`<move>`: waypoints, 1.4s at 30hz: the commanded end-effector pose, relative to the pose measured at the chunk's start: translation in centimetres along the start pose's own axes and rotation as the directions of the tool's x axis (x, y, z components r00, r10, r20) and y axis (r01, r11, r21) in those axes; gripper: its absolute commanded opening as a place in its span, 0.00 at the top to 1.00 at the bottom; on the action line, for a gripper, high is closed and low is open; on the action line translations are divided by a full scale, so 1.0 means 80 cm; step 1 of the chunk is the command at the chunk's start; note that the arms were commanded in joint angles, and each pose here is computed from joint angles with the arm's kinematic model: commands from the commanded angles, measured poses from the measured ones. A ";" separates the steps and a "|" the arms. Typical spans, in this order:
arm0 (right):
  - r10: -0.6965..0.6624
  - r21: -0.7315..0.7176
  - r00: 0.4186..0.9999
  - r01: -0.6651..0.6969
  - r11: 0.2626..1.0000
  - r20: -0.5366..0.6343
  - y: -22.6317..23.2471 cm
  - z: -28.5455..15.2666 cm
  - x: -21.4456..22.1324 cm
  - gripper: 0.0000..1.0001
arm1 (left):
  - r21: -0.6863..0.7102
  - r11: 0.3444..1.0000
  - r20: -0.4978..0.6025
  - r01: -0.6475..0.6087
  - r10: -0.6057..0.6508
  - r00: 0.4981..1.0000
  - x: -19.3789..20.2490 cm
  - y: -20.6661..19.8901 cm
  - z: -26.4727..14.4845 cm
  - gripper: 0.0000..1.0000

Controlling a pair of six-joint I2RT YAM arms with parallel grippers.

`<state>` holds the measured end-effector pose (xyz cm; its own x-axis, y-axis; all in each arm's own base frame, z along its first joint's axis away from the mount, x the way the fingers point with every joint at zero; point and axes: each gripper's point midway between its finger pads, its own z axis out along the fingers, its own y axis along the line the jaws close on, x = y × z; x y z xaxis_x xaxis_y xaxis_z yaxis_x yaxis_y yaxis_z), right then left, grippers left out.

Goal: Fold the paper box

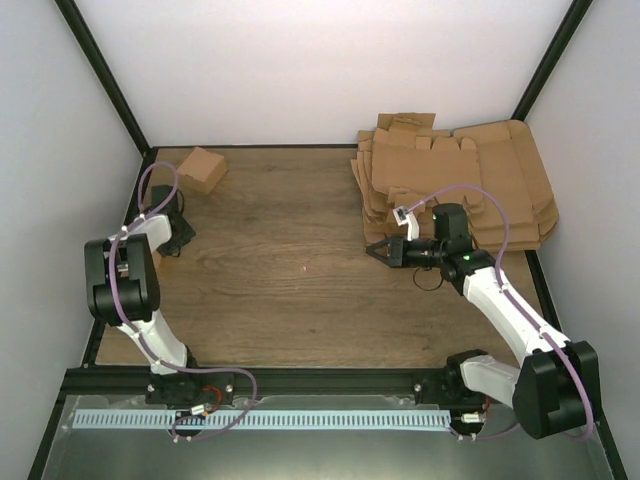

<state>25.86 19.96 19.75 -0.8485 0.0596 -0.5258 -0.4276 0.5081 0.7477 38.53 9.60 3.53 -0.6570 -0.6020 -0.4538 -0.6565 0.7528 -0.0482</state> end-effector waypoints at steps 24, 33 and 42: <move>-0.033 0.317 0.985 -0.023 0.948 0.171 -0.039 -0.020 -0.084 0.71 | 0.541 0.831 0.088 -0.132 0.100 0.991 0.012 -0.119 -0.134 0.43; -0.087 0.538 0.969 -0.053 0.841 0.232 -0.101 -0.021 -0.133 0.46 | 0.660 0.711 0.157 -0.241 0.182 0.971 0.069 -0.119 -0.220 0.01; -0.199 0.654 0.970 0.060 0.754 0.140 -0.124 0.025 -0.181 0.46 | 0.553 0.805 0.059 0.212 -0.292 0.954 0.027 0.015 -0.155 0.00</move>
<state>40.16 15.19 16.93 -0.7601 0.1453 -0.6334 -0.1412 0.9145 0.3791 32.98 1.72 15.35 -0.5540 -0.6156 -0.5604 -0.3260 0.7799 -0.5343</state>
